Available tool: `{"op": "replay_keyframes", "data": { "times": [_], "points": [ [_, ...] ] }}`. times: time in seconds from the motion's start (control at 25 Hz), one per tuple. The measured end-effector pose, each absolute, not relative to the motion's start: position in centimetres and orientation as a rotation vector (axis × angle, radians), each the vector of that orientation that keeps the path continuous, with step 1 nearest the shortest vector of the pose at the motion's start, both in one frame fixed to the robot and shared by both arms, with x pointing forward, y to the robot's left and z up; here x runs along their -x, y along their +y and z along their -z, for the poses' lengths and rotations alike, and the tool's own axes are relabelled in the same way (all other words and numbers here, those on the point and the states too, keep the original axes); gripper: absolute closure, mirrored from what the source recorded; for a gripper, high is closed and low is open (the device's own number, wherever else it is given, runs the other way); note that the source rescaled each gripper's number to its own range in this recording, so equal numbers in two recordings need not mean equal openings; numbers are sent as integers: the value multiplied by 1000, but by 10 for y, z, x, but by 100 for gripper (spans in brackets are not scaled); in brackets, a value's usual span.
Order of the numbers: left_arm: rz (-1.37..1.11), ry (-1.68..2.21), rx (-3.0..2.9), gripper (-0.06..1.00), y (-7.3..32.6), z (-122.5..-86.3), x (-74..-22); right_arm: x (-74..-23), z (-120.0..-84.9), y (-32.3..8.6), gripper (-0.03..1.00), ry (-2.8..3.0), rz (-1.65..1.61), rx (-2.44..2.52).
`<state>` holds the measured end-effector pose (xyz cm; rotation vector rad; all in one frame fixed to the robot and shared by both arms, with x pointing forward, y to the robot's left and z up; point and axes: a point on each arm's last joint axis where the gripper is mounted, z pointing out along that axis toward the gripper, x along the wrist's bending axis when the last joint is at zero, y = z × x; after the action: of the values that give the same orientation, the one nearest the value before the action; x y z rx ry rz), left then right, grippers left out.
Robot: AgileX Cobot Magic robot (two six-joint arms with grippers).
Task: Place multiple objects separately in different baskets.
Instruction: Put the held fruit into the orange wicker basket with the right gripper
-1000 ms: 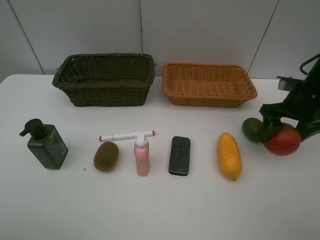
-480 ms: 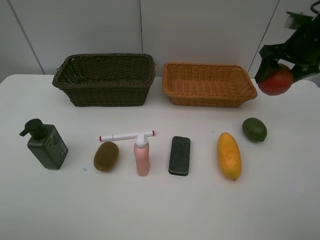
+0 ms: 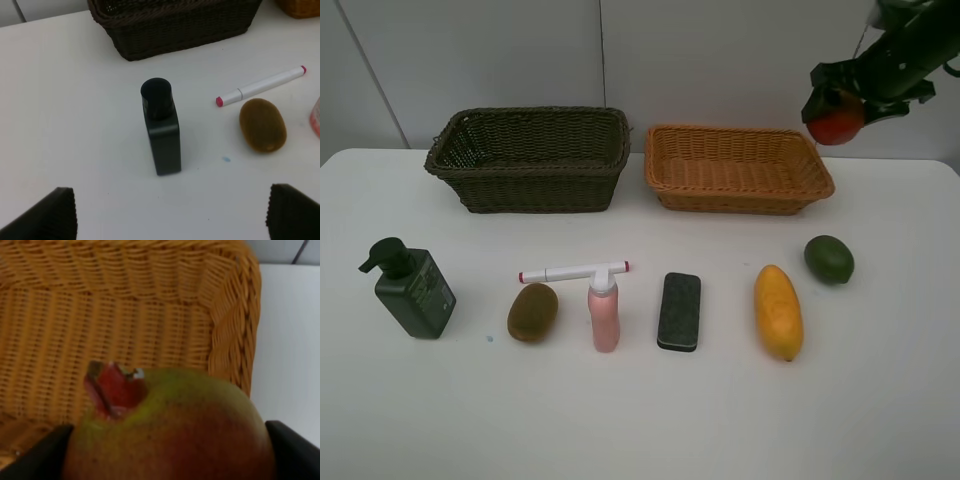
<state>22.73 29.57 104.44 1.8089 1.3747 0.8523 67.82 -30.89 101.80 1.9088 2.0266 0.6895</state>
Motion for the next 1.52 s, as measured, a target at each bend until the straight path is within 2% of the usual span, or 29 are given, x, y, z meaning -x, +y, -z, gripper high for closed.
{"op": "replay_keyframes", "data": {
  "times": [0.36, 0.56, 0.76, 1.52],
  "points": [
    [-852, 1375, -1809, -6, 296, -1044, -227, -709, -967, -308, 31, 2048, -710, -1853],
    [-853, 1374, -1808, -6, 296, -1044, -227, -717, -943, -289, 31, 2115, -694, -1775],
    [-852, 1375, -1809, -6, 296, -1044, -228, -721, -946, -273, 31, 2084, -756, -1737],
    [-852, 1375, -1809, -6, 296, -1044, -228, -722, -946, -273, 31, 2072, -765, -1734]
  ]
}}
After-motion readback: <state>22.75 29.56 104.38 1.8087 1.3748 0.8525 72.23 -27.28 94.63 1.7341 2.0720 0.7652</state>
